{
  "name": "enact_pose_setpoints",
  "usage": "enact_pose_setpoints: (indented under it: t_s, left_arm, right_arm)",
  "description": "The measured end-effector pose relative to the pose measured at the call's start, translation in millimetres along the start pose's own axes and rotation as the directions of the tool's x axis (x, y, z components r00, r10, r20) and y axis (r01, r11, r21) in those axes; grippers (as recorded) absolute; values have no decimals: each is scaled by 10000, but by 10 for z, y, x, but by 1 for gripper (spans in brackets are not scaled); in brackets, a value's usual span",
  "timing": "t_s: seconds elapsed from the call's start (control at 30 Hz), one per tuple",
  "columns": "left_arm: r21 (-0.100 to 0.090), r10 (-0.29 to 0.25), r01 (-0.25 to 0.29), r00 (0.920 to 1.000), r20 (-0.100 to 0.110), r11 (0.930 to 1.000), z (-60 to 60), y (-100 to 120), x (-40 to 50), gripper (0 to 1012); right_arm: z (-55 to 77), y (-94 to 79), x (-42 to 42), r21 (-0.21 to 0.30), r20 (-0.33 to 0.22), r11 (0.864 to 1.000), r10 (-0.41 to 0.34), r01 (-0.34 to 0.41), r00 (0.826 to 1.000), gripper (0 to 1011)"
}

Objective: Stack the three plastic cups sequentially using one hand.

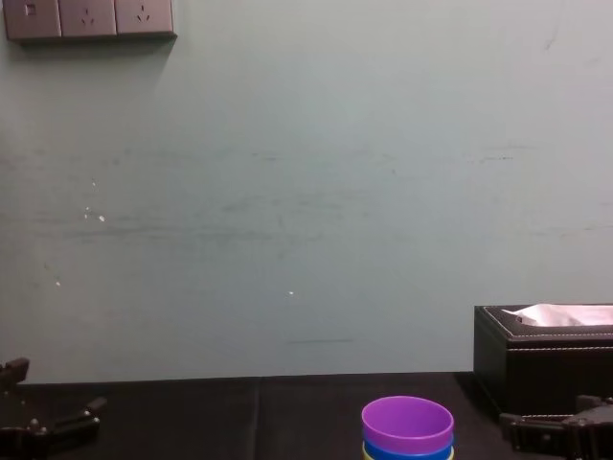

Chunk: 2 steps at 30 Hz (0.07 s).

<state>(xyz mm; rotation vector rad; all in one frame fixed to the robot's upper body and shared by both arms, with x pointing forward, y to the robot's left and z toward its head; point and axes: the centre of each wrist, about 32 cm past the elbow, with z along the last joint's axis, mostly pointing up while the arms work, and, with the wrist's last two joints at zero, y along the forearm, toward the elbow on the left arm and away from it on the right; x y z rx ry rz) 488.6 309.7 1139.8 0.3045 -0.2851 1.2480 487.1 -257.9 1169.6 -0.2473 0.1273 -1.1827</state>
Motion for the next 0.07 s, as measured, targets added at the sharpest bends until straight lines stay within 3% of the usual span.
enact_pose_setpoints:
  t_s: [0.07]
  left_arm:
    - [0, 0, 0, 10000, -1, 10000, 0, 0, 0, 1000]
  right_arm:
    - [0, 0, 0, 0, 0, 10000, -1, 1, 10000, 1003]
